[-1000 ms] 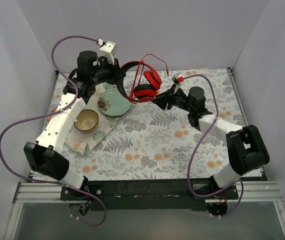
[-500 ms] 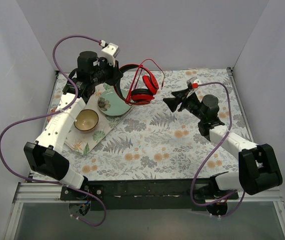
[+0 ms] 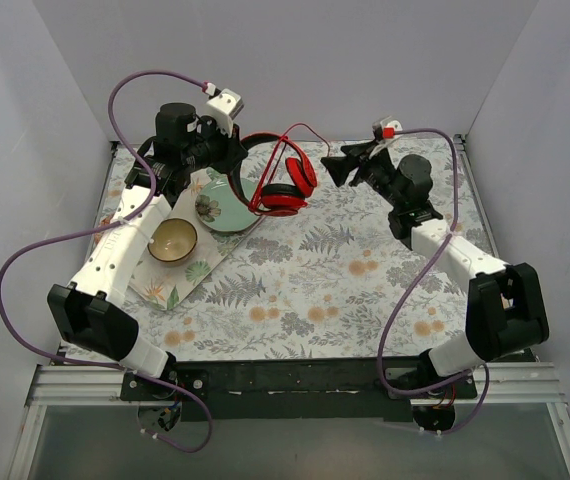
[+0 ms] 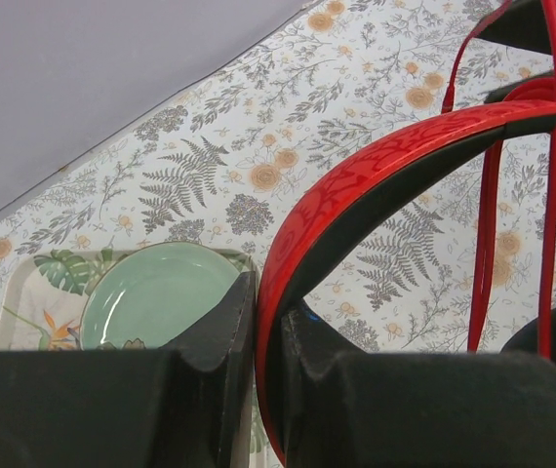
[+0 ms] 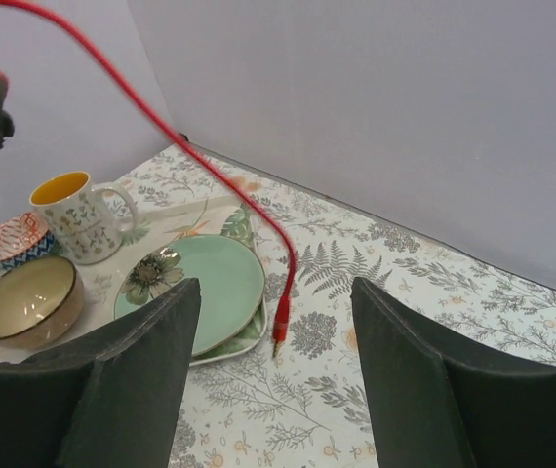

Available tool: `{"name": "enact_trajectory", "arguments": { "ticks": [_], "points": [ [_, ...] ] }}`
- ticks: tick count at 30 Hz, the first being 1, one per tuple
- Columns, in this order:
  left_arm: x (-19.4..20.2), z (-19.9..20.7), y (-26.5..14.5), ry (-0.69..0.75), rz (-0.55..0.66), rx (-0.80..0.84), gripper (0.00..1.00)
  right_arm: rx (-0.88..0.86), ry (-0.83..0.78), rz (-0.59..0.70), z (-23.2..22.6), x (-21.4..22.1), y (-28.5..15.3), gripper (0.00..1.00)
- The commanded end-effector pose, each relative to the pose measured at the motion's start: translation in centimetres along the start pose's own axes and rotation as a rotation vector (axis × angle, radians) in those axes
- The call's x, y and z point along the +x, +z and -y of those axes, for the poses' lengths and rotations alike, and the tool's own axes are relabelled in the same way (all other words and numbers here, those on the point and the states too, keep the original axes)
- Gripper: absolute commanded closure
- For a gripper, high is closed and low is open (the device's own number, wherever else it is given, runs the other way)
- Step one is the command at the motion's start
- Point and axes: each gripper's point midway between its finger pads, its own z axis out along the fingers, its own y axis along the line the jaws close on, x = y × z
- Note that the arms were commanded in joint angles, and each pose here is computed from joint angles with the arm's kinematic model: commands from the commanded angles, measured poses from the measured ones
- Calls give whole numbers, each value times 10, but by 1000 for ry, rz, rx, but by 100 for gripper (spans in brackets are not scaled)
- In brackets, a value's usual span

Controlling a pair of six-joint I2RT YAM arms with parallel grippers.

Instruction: Wrap the headphones

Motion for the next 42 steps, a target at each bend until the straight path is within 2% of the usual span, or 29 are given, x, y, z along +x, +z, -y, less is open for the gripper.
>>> {"name": "enact_trajectory", "arguments": {
  "ticks": [1, 4, 6, 11, 14, 17, 18, 20, 21, 24, 29, 32, 33, 37, 42],
  "points": [
    [-44, 9, -25, 44, 117, 15, 100, 24, 17, 47, 9, -29, 24, 30],
    [-48, 10, -27, 46, 125, 18, 100, -11, 29, 23, 6, -23, 32, 33],
    [-48, 9, -26, 44, 125, 15, 100, -41, 45, 8, 3, -17, 36, 39],
    [-51, 10, -26, 38, 131, 20, 100, -47, 81, -10, 2, 0, 33, 46],
    [-53, 11, -26, 16, 134, 24, 100, -60, 100, -17, 0, 8, 31, 54],
    [-53, 13, -24, -13, 137, 35, 100, -59, 116, -21, 0, 14, 29, 73],
    [-54, 16, -24, -43, 140, 43, 100, -63, 118, -28, -1, 17, 30, 85],
    [-51, 19, -20, -80, 135, 64, 100, -70, 134, -39, -4, 22, 32, 97],
    [-54, 21, -20, -126, 145, 71, 100, -77, 138, -47, -5, 26, 33, 99],
    [-59, 21, -16, -200, 174, 75, 100, -93, 161, -78, -16, 41, 39, 99],
    [-54, -5, 0, -444, 193, 9, 100, -154, 245, -157, -58, 82, 51, 99],
    [-23, -42, 21, -554, 186, -154, 100, -153, 296, -188, -84, 105, 52, 99],
    [0, -61, 32, -587, 166, -246, 100, -126, 336, -188, -86, 109, 52, 99],
    [55, -87, 51, -677, 123, -403, 100, -130, 453, -244, -119, 139, 47, 99],
    [110, -107, 70, -779, 63, -537, 100, -87, 634, -295, -133, 179, 28, 99]
  ]
}}
